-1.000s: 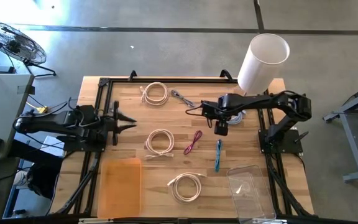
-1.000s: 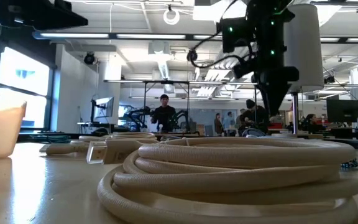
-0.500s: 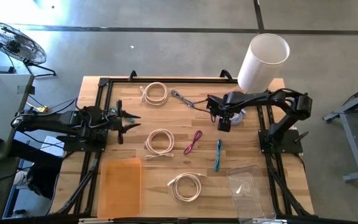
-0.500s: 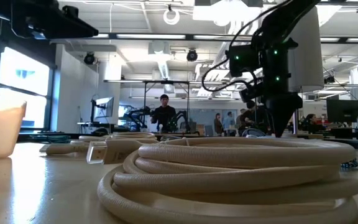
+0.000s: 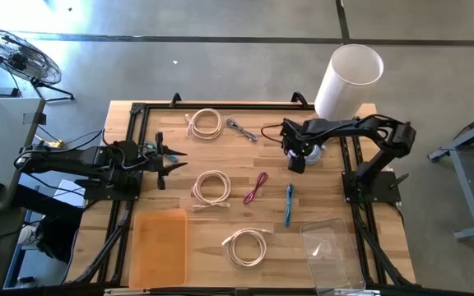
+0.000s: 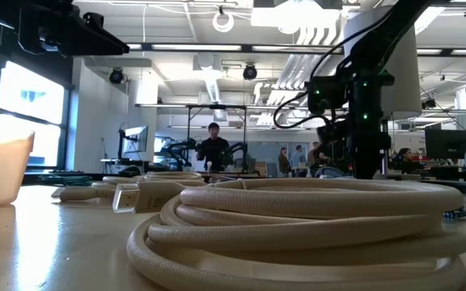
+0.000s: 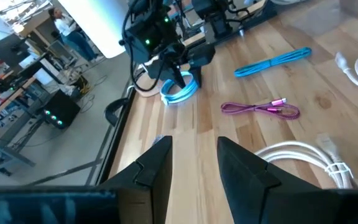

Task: Pick & Place USB Port
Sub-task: Put the light blue HDMI cable into the orange bin

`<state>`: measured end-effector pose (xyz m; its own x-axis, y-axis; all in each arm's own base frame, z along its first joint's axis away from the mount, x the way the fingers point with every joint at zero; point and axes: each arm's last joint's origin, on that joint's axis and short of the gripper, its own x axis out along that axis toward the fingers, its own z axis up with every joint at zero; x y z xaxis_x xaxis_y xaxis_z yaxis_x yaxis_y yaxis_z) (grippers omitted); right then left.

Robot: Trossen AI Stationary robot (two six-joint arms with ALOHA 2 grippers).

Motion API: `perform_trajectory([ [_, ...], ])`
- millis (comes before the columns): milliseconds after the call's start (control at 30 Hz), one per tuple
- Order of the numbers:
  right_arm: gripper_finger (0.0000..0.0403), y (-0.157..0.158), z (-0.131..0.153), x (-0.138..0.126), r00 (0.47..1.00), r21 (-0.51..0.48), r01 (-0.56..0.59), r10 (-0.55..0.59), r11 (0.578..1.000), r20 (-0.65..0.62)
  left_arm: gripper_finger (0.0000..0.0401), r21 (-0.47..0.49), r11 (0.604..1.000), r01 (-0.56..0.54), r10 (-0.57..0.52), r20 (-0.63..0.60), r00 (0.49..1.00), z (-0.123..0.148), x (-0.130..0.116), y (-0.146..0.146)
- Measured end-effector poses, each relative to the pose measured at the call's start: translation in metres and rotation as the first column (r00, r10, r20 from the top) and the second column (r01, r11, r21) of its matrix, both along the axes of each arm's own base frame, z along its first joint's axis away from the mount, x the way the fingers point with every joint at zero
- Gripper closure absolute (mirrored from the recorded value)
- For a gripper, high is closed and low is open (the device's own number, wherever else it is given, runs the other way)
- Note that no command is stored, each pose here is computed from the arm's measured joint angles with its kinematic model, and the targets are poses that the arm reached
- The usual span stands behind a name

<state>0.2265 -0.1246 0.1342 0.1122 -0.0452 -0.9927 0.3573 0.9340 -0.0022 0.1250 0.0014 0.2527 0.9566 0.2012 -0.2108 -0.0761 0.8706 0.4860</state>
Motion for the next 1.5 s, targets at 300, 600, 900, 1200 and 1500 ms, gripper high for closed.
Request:
perform_trajectory([
  [300, 0.0297, 0.001, -0.006, -0.001, 0.999, 0.000, 0.005, -0.005, 1.000, 0.046, 0.0276, 0.003, 1.000, -0.010, 0.010, -0.015, 1.000, -0.002, 0.001, 0.000],
  [600, 0.0372, 0.007, -0.006, 0.004, 0.998, -0.010, 0.014, -0.013, 1.000, 0.063, 0.0277, 0.005, 1.000, -0.009, 0.010, -0.047, 0.999, -0.004, 0.000, 0.000],
  [900, 0.0372, 0.035, 0.021, 0.039, 0.994, -0.129, -0.099, 0.105, 0.987, 0.043, 0.0277, 0.005, 1.000, -0.009, 0.009, -0.056, 0.998, -0.005, 0.000, 0.000],
  [1200, 0.0372, 0.088, 0.089, 0.096, 0.893, -0.231, -0.318, 0.372, 0.919, 0.251, 0.0277, 0.002, 0.998, 0.060, -0.060, -0.068, 0.996, -0.006, 0.000, -0.002],
  [1500, 0.0372, 0.137, 0.163, 0.127, 0.605, -0.279, -0.542, 0.599, 0.792, 0.525, 0.0277, 0.222, 0.956, 0.194, -0.174, -0.108, 0.979, -0.005, 0.001, -0.004],
])
